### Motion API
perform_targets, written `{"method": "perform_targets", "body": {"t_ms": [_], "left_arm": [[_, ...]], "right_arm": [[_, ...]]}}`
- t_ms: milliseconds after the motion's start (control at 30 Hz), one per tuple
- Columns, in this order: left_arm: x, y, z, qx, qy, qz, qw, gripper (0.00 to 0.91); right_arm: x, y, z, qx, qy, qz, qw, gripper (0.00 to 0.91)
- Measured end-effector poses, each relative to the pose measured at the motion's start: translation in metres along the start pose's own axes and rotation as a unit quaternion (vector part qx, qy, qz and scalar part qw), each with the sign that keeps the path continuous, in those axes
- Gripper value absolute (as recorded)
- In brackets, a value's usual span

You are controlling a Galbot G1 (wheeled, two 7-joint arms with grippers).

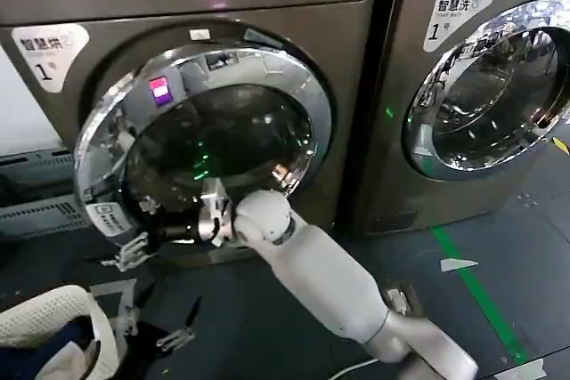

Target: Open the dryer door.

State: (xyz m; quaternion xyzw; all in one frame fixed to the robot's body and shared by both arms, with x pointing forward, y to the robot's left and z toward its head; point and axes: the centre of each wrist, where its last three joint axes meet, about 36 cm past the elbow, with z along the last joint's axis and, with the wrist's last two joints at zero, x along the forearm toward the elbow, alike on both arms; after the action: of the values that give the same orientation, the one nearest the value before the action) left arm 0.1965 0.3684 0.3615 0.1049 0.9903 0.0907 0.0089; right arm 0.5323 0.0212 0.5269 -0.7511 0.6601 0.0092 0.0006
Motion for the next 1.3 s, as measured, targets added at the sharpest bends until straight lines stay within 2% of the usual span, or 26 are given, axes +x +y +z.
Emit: {"method": "perform_targets", "body": {"t_ms": [200, 667, 900, 1133, 1300], "left_arm": [[0.0, 0.032, 0.0, -0.013, 0.001, -0.045, 0.999, 0.907], [0.012, 0.083, -0.004, -0.032, 0.02, -0.1, 0.994, 0.907], [0.0, 0.095, -0.015, -0.015, 0.034, -0.11, 0.993, 0.907], [-0.013, 0.113, -0.028, -0.006, 0.007, -0.091, 0.996, 0.907], [-0.022, 0.127, -0.038, -0.009, -0.015, -0.08, 0.997, 0.907]], "right_arm": [[0.006, 0.002, 0.001, 0.009, 0.0, -0.016, 1.0, 0.907], [0.022, 0.008, 0.005, 0.022, 0.001, -0.063, 0.998, 0.907], [0.032, 0.012, 0.006, 0.021, 0.001, -0.09, 0.996, 0.907], [0.048, 0.013, 0.009, 0.015, 0.0, -0.109, 0.994, 0.907], [0.058, 0.02, 0.002, 0.024, -0.004, -0.123, 0.992, 0.907]]}}
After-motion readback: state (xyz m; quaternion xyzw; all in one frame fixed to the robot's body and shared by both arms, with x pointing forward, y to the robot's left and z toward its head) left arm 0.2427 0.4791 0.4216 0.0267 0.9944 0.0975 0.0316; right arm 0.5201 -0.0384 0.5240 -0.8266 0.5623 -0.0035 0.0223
